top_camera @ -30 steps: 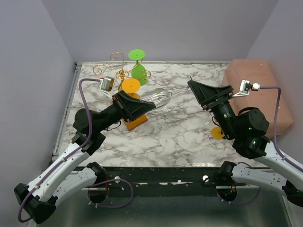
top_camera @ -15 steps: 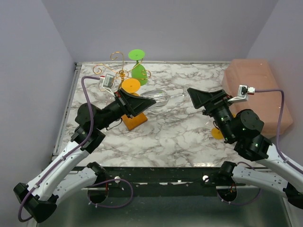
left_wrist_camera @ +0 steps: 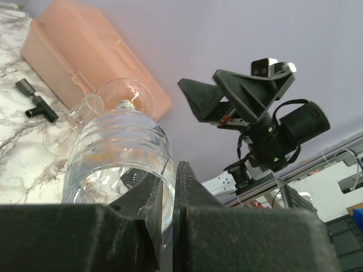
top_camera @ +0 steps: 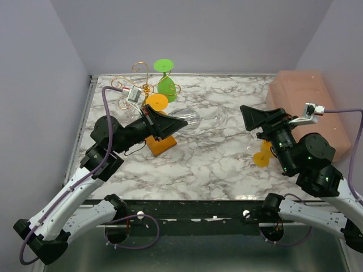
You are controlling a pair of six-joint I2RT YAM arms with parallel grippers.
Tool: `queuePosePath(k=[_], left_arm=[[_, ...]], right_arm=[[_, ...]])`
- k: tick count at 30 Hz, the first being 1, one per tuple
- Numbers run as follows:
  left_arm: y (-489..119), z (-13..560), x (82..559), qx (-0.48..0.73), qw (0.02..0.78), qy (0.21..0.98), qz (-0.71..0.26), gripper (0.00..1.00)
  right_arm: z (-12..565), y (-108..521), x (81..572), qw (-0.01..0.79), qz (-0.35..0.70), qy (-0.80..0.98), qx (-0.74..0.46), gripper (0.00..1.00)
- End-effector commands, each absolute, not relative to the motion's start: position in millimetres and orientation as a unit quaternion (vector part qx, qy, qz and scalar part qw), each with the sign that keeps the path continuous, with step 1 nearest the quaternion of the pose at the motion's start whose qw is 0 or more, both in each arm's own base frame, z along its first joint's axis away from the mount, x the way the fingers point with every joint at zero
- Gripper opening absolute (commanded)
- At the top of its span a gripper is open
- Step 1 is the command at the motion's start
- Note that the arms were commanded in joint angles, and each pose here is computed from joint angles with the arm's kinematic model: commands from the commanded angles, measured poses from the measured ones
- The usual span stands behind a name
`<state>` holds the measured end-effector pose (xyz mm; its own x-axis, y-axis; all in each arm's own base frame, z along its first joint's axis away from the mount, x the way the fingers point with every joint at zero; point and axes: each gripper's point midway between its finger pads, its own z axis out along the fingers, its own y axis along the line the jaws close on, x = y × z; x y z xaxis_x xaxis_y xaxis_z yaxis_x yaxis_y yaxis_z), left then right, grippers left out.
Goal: Take the wine glass off the wine glass rack
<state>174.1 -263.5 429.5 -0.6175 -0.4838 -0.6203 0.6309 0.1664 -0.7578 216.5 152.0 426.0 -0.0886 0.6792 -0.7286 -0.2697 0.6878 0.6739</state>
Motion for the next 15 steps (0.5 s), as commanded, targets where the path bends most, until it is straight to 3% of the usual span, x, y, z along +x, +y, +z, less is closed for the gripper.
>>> queuePosePath(k=[1,4,5,15], left_arm=[[-266.8,422.7,175.2,0.080,0.435,0.655,-0.612,0.00],[-273.3,413.0,175.8,0.091,0.423,0.676,-0.596,0.00],[-274.8,410.4,175.6,0.096,0.422,0.683,-0.589,0.00],[-304.5,383.4,177.6,0.162,0.392,0.752,-0.504,0.00]], right_arm=[[428.4,131.4,212.2,0.666,0.318,0.657,0.153,0.93],[429.8,126.8,209.9,0.664,0.307,0.666,0.148,0.94],[429.6,124.6,209.5,0.661,0.300,0.671,0.149,1.00],[420.9,122.5,206.1,0.635,0.263,0.715,0.129,1.00]])
